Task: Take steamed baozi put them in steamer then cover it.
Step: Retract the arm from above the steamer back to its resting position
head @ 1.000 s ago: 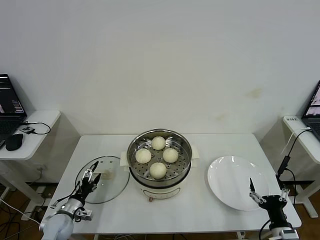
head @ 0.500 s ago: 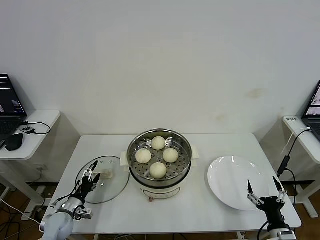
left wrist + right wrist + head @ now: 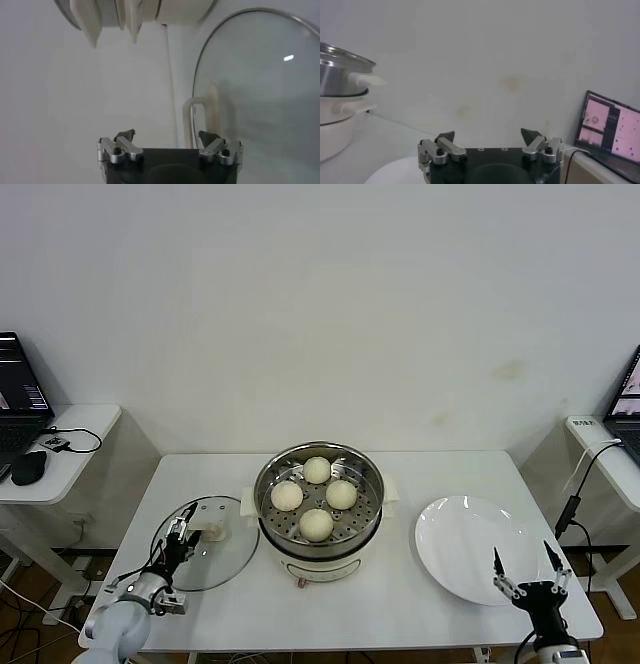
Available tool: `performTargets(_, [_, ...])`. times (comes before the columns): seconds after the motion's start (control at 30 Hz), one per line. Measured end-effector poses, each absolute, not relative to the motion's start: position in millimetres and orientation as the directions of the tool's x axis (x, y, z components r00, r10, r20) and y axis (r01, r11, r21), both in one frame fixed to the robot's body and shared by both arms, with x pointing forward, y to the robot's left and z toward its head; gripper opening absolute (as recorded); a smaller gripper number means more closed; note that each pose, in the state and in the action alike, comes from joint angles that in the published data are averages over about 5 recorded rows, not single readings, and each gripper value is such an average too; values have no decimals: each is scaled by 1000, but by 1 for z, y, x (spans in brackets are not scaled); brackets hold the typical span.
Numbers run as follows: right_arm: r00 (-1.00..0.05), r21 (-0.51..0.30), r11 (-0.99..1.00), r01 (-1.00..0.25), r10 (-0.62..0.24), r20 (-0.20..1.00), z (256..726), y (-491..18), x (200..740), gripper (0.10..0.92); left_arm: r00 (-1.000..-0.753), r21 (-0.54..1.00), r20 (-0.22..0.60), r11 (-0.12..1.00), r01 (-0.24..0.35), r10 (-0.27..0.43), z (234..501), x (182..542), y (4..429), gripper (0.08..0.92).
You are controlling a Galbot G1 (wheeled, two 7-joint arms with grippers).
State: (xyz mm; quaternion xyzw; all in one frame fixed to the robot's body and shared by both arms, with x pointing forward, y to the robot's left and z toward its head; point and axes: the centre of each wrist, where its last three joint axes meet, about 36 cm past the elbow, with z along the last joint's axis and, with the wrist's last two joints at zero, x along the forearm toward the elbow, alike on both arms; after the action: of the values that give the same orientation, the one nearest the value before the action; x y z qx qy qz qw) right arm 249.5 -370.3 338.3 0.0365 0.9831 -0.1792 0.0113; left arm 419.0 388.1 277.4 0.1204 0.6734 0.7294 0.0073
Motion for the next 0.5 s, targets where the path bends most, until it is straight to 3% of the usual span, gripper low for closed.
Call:
performTargets(0.23, [-998, -354, 933, 70, 64, -31, 335, -368, 249, 823, -972, 985, 167, -82, 155, 165, 275, 429, 386, 807])
performTargets(0.5, [-998, -357, 932, 65, 60, -26, 332, -368, 248, 823, -969, 980, 190, -86, 178, 159, 271, 432, 388, 594])
